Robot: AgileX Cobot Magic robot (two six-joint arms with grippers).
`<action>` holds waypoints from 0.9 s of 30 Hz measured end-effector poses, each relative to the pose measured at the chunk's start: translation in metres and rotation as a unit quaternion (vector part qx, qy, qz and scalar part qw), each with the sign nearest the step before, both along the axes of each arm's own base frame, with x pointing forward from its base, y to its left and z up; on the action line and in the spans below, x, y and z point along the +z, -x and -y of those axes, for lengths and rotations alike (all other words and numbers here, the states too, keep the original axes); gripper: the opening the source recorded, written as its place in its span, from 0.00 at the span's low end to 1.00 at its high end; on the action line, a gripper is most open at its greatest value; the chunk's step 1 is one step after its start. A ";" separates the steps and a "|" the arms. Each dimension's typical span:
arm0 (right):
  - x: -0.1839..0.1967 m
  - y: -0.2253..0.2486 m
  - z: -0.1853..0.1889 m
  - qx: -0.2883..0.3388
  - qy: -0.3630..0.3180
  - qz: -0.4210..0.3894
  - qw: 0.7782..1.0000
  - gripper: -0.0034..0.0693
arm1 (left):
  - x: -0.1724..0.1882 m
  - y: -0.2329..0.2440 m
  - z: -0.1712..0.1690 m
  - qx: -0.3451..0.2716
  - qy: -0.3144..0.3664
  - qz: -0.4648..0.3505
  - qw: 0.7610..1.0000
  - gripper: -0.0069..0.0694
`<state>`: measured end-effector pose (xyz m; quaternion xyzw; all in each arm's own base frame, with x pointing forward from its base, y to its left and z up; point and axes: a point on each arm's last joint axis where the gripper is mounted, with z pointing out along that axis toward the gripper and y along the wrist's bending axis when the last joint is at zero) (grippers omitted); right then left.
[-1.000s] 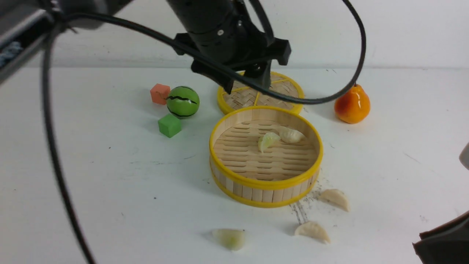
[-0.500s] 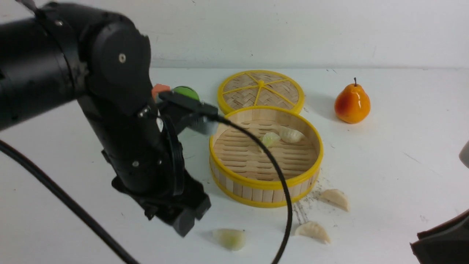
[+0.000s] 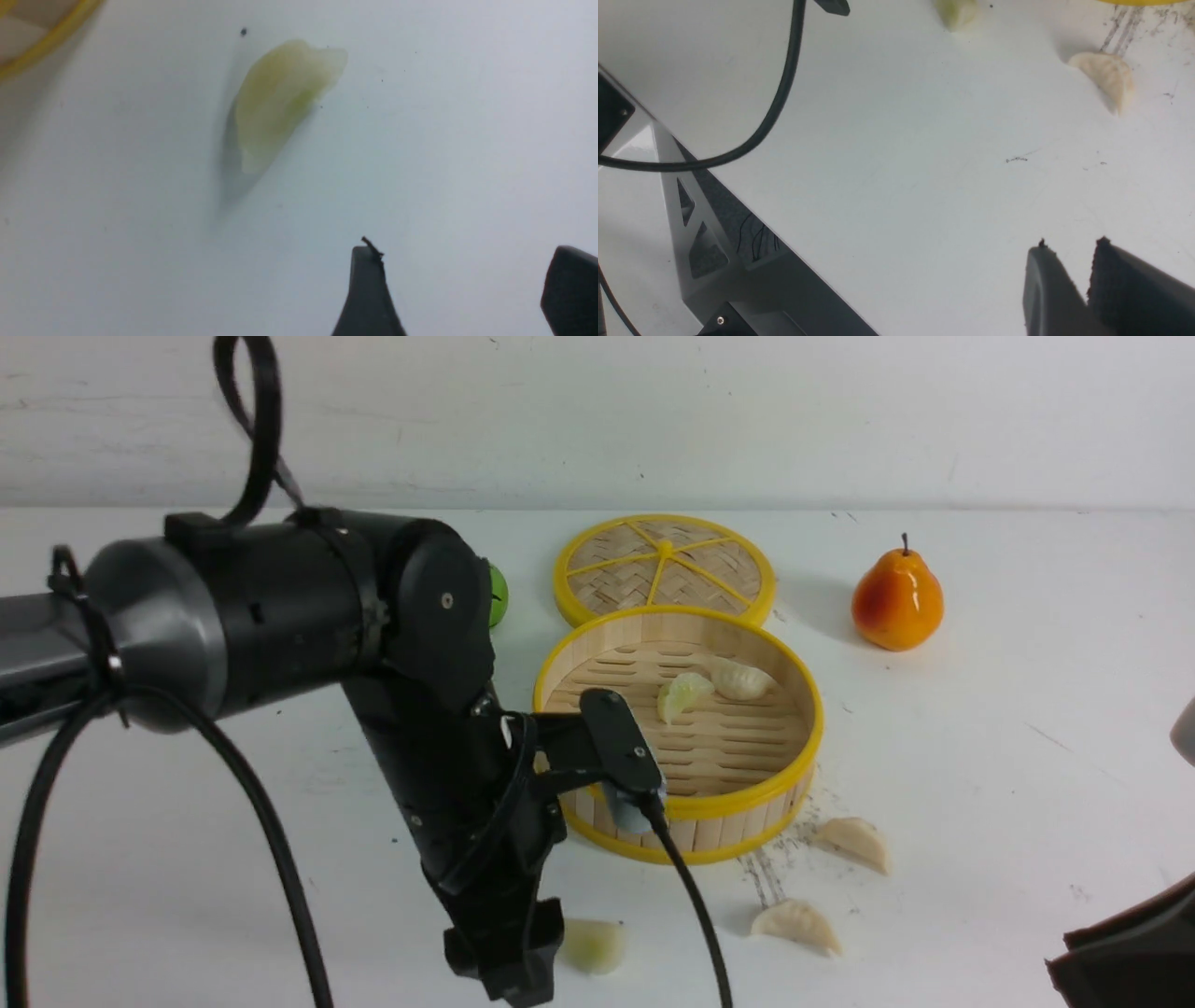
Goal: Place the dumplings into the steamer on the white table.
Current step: 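Reach for and grasp a dumpling on the table with the left gripper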
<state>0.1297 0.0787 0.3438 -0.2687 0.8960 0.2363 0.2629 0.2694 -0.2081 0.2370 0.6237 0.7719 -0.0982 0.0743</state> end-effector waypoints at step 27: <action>0.000 0.000 0.000 0.002 0.001 -0.002 1.000 0.27 | -0.076 -0.038 0.027 -0.070 0.031 0.060 0.995 0.62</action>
